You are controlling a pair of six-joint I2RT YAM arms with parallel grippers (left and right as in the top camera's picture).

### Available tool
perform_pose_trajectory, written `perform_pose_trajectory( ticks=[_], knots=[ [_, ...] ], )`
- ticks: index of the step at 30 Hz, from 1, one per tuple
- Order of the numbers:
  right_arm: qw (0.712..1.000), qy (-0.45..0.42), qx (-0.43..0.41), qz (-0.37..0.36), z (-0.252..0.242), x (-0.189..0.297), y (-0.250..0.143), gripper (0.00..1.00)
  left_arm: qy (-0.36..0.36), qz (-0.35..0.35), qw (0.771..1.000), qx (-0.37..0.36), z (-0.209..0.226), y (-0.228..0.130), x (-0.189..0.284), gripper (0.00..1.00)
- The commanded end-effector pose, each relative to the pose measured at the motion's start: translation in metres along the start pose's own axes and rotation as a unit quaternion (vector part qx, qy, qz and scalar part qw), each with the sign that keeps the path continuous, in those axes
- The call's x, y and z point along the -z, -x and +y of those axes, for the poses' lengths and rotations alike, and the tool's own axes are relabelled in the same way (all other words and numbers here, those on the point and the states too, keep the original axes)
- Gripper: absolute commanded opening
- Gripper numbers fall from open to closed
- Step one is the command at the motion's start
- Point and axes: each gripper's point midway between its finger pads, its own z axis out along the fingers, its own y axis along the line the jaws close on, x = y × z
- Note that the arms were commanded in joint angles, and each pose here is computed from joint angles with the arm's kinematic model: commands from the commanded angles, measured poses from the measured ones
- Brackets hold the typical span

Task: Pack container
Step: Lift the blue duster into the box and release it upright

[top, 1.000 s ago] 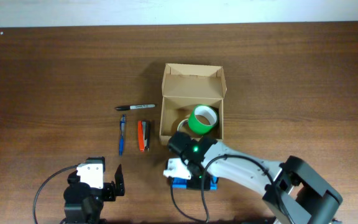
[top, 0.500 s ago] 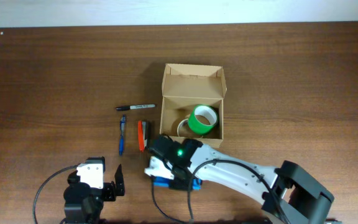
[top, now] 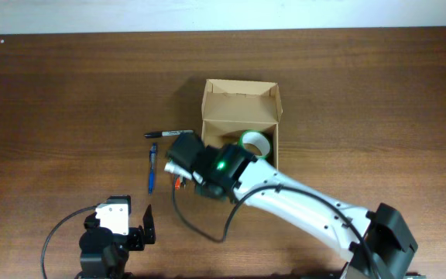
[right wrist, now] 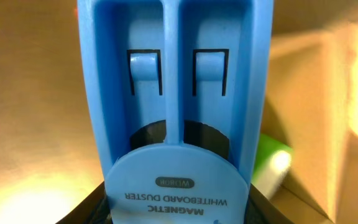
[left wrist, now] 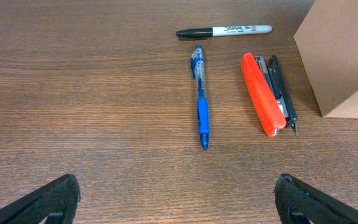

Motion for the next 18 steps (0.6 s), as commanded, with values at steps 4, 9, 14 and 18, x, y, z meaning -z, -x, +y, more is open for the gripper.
perform_pose_trajectory(
  ticks=[4,9,14,18],
  knots=[
    [0.984,-0.065,-0.164,0.012,-0.070,-0.005,-0.022,0.46,-0.007,0.000,1.000,-0.009,-0.003,-0.002,-0.001,1.00],
    [0.975,-0.062,-0.213,-0.013,-0.097,-0.011,-0.022,0.46,-0.007,0.000,1.000,-0.009,-0.003,-0.002,-0.001,1.00],
    [0.974,-0.047,-0.222,-0.024,-0.099,-0.014,-0.019,0.46,-0.007,0.000,1.000,-0.009,-0.003,-0.002,-0.001,1.00],
    [0.973,-0.044,-0.225,-0.036,-0.099,-0.015,-0.014,0.46,-0.007,0.000,1.000,-0.009,-0.003,-0.002,-0.001,0.99]
  ],
)
